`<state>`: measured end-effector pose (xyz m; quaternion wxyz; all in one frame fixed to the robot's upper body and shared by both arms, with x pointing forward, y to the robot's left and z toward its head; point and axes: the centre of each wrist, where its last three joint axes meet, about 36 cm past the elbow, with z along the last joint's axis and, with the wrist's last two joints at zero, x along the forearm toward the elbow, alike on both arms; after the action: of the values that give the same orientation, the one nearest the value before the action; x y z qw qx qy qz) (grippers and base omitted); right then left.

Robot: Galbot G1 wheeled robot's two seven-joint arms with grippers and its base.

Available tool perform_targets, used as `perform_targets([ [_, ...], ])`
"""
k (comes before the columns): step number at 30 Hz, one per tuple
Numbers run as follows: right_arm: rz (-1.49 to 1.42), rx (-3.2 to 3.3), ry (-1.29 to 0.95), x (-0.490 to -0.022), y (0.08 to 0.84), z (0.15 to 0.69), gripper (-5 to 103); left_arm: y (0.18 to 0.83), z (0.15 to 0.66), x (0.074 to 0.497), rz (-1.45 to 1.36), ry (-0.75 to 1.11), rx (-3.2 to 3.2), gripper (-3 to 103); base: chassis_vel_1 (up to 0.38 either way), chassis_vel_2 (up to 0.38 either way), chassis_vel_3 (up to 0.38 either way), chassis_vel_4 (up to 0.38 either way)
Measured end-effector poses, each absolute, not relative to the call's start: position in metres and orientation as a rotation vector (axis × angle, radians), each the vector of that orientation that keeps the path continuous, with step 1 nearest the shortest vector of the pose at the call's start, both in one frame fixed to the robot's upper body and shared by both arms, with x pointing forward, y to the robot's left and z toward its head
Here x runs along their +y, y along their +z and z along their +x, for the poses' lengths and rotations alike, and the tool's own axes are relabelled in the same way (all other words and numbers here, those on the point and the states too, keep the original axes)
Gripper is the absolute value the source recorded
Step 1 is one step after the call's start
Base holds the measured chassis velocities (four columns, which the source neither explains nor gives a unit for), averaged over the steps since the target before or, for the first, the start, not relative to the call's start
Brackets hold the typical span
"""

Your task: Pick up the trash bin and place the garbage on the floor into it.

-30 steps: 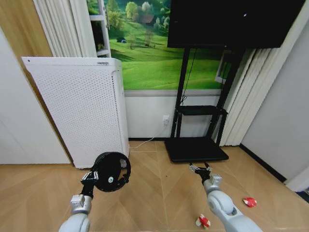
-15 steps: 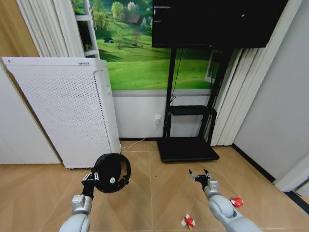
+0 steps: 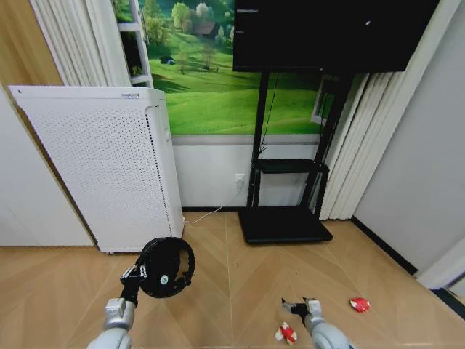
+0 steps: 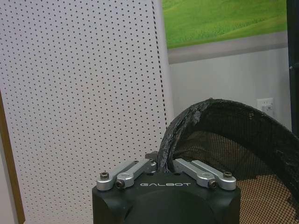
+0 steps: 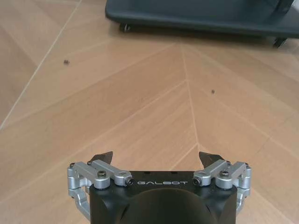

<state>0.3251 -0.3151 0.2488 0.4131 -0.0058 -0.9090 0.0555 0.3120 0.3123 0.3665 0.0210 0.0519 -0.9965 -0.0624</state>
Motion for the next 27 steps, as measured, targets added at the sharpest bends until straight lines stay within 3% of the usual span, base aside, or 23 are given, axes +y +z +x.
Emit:
perform_targets([
  [27,0.019,-2.103,0.231,-0.309,0.190,0.294,100,0.346,0.331,0.307,0.125,-0.172,-3.061,5,0.000,0.000,0.000,0.000],
])
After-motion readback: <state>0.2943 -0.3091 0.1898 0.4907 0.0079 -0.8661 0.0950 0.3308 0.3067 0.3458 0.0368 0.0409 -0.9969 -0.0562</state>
